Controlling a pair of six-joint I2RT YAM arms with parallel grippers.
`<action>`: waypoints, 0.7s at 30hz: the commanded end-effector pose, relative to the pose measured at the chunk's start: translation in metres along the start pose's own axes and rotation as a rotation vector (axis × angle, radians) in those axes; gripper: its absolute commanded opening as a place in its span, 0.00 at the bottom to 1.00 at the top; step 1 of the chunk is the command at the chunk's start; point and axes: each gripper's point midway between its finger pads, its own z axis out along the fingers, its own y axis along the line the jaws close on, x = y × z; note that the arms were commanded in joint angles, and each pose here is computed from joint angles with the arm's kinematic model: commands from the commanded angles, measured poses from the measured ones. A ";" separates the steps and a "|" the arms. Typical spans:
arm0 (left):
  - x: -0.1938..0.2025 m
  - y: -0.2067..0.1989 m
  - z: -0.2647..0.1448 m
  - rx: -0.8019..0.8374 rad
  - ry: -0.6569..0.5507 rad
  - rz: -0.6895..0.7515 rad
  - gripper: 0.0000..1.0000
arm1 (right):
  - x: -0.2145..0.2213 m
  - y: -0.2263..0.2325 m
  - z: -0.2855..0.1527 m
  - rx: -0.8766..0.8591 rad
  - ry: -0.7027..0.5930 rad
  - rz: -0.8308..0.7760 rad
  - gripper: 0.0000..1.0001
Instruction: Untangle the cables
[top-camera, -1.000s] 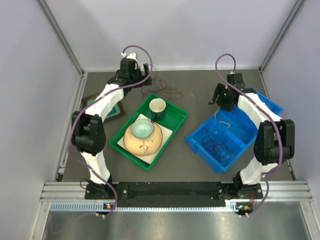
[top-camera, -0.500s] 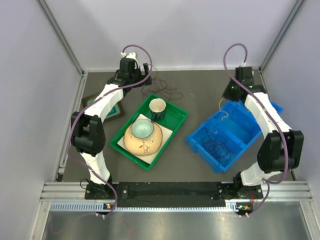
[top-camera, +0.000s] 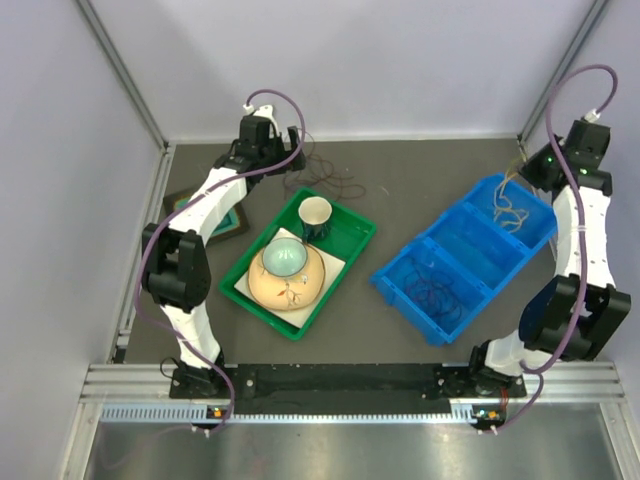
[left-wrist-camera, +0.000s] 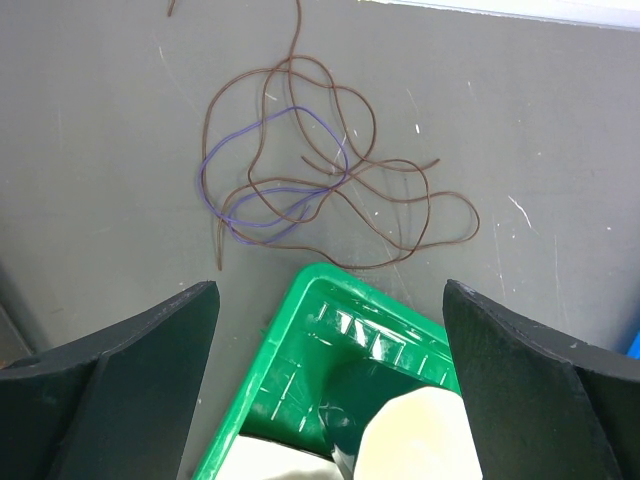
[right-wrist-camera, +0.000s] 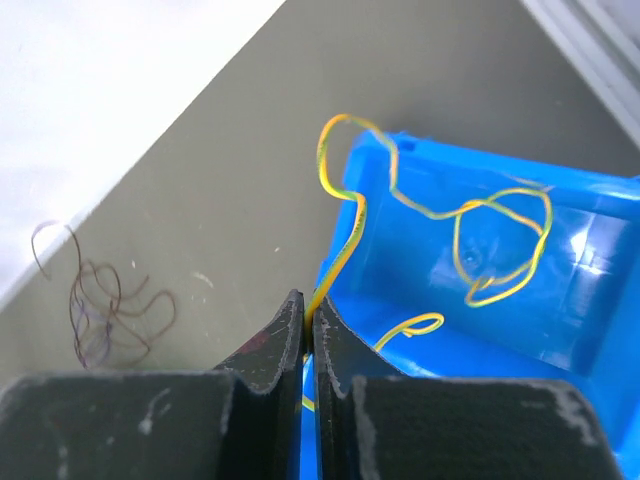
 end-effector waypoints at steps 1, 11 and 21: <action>-0.035 -0.016 -0.027 0.047 -0.098 0.013 0.99 | -0.013 0.004 0.009 -0.044 -0.016 -0.036 0.00; -0.031 -0.012 -0.024 0.034 -0.089 0.031 0.99 | 0.032 -0.078 0.031 0.245 0.061 -0.169 0.00; -0.033 -0.014 -0.026 0.039 -0.093 0.032 0.99 | 0.066 -0.114 0.033 0.366 0.091 -0.136 0.00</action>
